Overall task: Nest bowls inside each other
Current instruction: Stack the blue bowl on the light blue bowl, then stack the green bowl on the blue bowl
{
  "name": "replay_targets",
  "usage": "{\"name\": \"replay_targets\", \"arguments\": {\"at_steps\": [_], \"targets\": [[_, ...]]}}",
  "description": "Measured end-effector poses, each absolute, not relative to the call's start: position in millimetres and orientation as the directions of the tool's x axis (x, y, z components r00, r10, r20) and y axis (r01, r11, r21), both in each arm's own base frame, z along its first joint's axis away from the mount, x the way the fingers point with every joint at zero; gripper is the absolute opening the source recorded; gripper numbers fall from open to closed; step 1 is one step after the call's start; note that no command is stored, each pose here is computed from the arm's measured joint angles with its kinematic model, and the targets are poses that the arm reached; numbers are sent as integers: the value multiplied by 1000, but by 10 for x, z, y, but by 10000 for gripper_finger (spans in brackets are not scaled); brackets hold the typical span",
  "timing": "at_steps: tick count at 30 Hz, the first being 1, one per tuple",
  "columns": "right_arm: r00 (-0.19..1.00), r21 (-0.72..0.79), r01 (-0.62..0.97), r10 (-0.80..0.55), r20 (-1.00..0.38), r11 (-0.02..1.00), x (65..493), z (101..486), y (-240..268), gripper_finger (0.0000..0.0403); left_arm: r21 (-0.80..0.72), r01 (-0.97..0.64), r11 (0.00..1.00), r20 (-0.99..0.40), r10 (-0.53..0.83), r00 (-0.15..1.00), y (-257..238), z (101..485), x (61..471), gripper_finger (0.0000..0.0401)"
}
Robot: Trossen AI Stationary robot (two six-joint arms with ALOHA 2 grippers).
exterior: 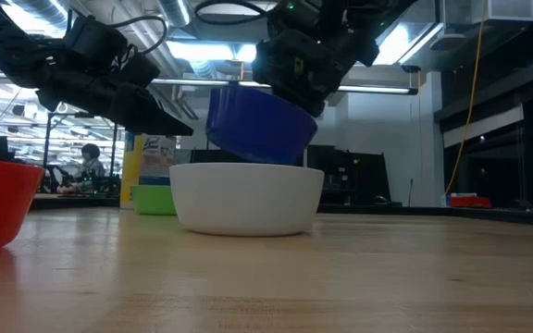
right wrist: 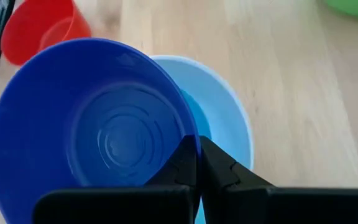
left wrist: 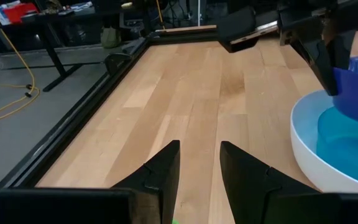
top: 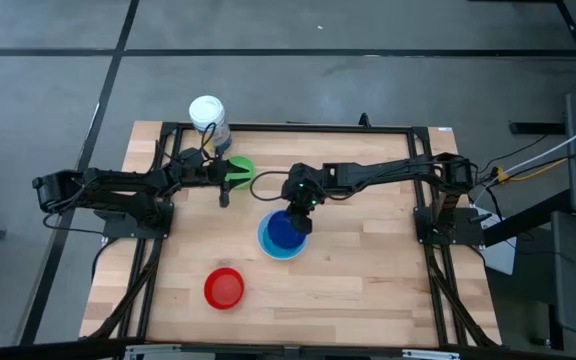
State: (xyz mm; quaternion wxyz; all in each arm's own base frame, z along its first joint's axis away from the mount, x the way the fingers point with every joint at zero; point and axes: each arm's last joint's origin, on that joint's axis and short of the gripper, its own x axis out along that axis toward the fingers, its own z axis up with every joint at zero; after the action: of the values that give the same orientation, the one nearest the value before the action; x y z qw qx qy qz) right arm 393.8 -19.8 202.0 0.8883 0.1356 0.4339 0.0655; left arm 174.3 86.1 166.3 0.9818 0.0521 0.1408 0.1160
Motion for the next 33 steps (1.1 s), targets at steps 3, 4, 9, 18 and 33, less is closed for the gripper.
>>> {"name": "replay_targets", "arguments": {"at_steps": [3,4,9,18,33], "targets": [[615,300,-2,238,-752,954,3938,2022,-196,1,135,-213,968,-264,242,934,861,1663,1743,111],[614,299,-3,238,-752,954,3937,2021,-196,1,135,-213,968,-264,242,934,861,1663,1743,111],[615,293,-5,234,-753,956,3937,2020,-199,1,133,-206,969,-264,235,935,859,1663,1744,111],[615,304,-28,256,-746,952,3939,2025,-192,4,133,-206,969,-264,235,936,859,1663,1743,111],[634,305,-20,248,-733,952,3968,2072,-195,214,133,-206,970,-264,235,935,859,1663,1744,111]]}}
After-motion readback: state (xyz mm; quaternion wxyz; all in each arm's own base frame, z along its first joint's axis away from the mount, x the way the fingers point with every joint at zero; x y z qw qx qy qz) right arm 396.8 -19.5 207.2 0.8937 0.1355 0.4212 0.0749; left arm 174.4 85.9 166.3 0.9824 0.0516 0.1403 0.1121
